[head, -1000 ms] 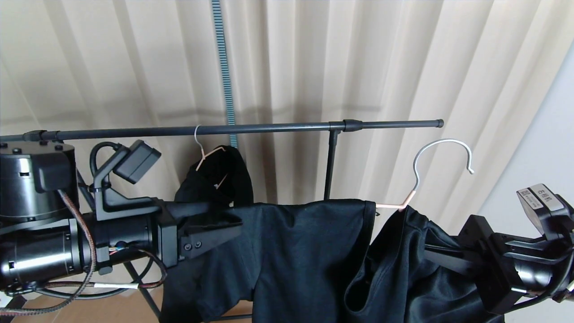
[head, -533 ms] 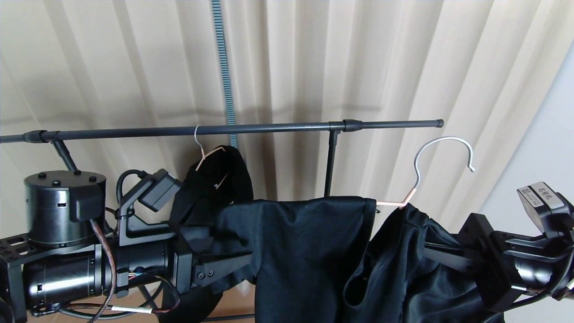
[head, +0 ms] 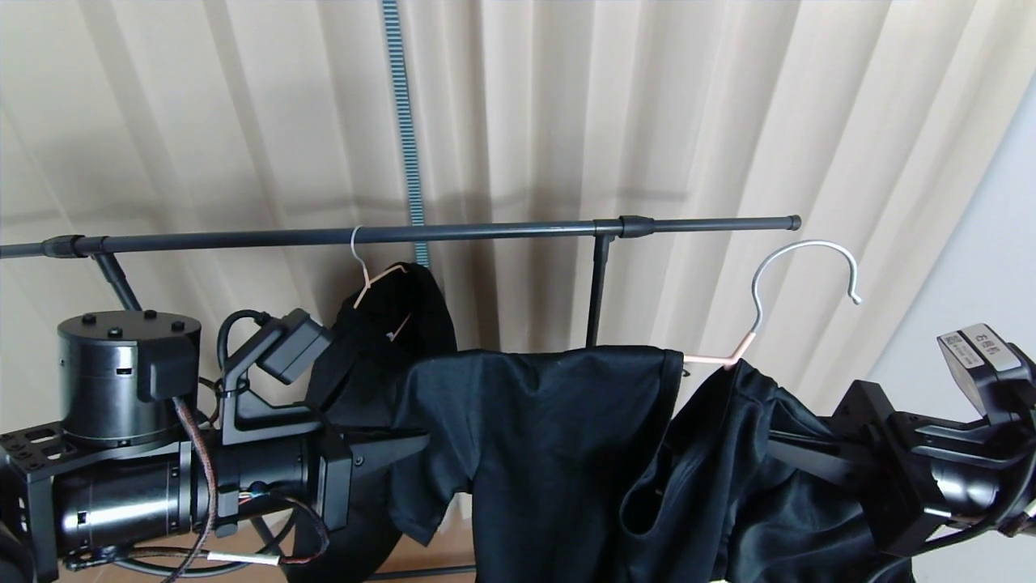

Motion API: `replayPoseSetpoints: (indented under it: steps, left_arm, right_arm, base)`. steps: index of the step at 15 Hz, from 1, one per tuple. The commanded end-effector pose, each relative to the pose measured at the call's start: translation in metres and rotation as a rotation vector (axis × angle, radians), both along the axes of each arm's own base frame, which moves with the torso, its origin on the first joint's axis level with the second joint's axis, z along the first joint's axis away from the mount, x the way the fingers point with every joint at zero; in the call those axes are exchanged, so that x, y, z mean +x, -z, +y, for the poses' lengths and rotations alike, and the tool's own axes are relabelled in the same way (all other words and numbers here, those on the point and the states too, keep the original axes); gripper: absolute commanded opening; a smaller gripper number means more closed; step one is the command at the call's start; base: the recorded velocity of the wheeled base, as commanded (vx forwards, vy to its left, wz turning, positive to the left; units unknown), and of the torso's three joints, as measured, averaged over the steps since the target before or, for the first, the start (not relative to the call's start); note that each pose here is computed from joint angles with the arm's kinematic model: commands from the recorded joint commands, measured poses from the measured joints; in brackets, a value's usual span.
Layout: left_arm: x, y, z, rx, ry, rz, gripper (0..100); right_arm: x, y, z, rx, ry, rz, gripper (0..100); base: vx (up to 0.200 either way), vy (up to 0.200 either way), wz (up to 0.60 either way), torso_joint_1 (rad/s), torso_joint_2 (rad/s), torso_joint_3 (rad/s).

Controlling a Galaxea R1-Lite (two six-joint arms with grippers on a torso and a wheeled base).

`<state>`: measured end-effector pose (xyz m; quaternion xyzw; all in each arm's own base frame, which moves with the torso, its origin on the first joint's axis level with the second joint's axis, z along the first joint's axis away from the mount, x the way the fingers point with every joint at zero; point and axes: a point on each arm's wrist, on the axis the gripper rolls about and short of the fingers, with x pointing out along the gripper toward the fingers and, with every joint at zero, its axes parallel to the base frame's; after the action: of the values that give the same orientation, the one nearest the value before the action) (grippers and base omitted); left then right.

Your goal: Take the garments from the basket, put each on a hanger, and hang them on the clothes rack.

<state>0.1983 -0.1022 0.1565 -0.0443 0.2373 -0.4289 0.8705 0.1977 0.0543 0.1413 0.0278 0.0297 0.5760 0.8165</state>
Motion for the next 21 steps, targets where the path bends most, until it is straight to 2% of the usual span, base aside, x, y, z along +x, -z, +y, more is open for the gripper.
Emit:
replayPoseSetpoints:
  steps: [1, 5, 12, 21]
  left_arm:
    - [-0.006, -0.002, 0.008, -0.005, -0.021, -0.010, 0]
    - [-0.012, -0.001, 0.027, -0.008, -0.097, -0.013, 0]
    - [-0.020, 0.003, 0.040, -0.007, -0.151, -0.008, 0]
    - [-0.021, 0.004, 0.042, -0.007, -0.159, -0.004, 0]
  right_arm:
    - [0.002, -0.001, -0.002, 0.000, 0.013, -0.003, 0]
    - [0.005, -0.002, -0.006, 0.002, 0.031, -0.007, 0]
    - [0.009, -0.003, -0.014, 0.003, 0.060, -0.013, 0]
    - [0.013, -0.003, -0.022, 0.010, 0.057, 0.004, 0]
  base:
    - [0.000, 0.000, 0.00, 0.000, 0.00, 0.000]
    - [0.000, 0.000, 0.00, 0.000, 0.00, 0.000]
    - [0.000, 0.000, 0.00, 0.000, 0.00, 0.000]
    - [0.000, 0.000, 0.00, 0.000, 0.00, 0.000]
